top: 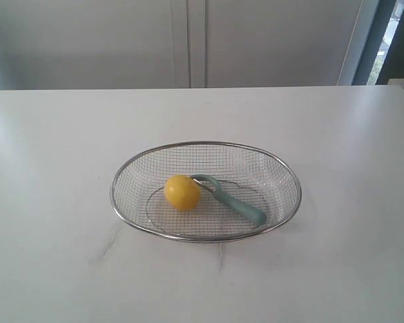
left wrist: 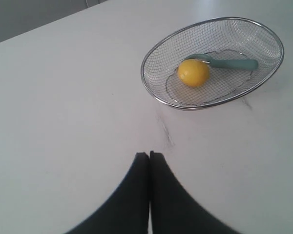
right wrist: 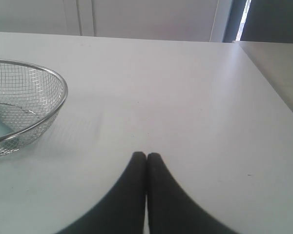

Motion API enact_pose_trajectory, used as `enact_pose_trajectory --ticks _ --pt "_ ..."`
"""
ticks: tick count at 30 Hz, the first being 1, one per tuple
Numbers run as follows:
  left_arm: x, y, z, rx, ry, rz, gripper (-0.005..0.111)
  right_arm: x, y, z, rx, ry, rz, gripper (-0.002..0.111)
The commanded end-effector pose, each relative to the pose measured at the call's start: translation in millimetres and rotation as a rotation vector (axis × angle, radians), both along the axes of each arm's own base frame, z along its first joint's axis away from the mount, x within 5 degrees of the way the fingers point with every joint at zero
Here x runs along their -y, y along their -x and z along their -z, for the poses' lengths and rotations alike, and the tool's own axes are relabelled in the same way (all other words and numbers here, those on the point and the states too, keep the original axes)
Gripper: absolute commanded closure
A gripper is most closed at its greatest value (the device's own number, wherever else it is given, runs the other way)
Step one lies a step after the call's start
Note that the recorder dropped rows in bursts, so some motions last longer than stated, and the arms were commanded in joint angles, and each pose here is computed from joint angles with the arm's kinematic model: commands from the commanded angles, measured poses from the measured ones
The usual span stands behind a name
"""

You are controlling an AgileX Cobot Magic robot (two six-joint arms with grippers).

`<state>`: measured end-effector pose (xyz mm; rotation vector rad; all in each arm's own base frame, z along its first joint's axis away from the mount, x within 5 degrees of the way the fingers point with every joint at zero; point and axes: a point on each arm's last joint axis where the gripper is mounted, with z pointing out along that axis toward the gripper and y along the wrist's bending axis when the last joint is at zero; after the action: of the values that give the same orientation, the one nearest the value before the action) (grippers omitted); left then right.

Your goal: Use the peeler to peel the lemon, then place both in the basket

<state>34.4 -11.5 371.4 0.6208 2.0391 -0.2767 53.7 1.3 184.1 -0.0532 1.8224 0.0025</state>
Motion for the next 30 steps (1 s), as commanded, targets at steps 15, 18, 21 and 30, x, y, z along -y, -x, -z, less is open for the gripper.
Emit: enact_pose_trajectory --ticks 15,18,21,30 --pt "-10.3 -24.3 127.0 0.216 0.017 -0.445 0.107 0.2 0.0 1.2 0.004 0.000 0.003 0.108" --pt "-13.2 -18.4 152.7 0.205 0.006 -0.484 0.107 0.2 0.0 1.2 0.004 0.000 0.003 0.108" --pt "-13.9 -12.8 164.6 0.228 0.015 -0.486 0.107 0.2 0.0 1.2 0.004 0.000 0.003 0.108" --pt "-13.8 -13.7 189.6 0.177 -0.004 -0.485 0.107 0.2 0.0 1.2 0.004 0.000 0.003 0.108"
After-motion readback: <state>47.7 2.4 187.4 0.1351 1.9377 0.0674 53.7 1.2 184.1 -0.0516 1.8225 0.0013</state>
